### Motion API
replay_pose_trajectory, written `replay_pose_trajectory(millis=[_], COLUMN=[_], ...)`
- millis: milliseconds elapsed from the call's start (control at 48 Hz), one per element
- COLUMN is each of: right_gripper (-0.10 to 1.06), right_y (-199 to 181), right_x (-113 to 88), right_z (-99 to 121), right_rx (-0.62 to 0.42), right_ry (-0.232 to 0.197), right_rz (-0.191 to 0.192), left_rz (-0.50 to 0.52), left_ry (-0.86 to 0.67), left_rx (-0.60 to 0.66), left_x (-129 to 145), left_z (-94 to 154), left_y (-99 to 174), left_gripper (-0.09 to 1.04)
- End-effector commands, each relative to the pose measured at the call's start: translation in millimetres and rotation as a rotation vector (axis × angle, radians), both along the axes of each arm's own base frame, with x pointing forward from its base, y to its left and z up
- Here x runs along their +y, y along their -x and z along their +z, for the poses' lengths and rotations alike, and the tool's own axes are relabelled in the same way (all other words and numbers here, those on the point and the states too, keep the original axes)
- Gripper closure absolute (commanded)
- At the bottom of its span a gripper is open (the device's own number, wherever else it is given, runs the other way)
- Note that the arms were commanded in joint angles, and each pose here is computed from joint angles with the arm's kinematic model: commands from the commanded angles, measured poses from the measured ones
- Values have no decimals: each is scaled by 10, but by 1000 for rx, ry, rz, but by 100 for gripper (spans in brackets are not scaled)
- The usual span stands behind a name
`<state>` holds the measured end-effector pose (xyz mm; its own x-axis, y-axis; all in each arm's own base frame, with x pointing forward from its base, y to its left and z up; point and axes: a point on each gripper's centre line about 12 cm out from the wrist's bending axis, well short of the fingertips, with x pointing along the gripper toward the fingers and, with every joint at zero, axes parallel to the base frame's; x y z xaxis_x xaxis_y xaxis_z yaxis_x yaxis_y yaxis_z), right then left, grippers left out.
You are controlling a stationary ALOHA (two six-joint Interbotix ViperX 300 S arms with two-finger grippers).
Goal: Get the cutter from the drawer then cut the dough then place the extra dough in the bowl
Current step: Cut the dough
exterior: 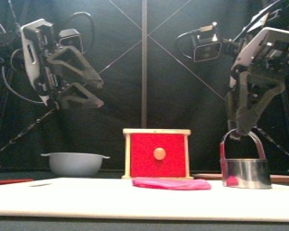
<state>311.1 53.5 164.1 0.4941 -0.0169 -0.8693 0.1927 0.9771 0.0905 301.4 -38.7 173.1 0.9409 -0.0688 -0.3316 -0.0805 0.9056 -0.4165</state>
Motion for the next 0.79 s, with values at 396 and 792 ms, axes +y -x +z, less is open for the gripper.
replay_pose_trajectory(millis=[396,792], right_gripper=[30,41], right_y=[-30,-71], right_x=[-1,5], right_z=[65,106], right_rx=[-23,-39], right_ry=[-7,-15], right_rz=[-3,-8], left_rz=[5,18], left_ry=[6,17], left_rx=[-14,-9], left_x=[-3,8], left_z=[28,17], left_y=[-9,-1], left_gripper=[12,12])
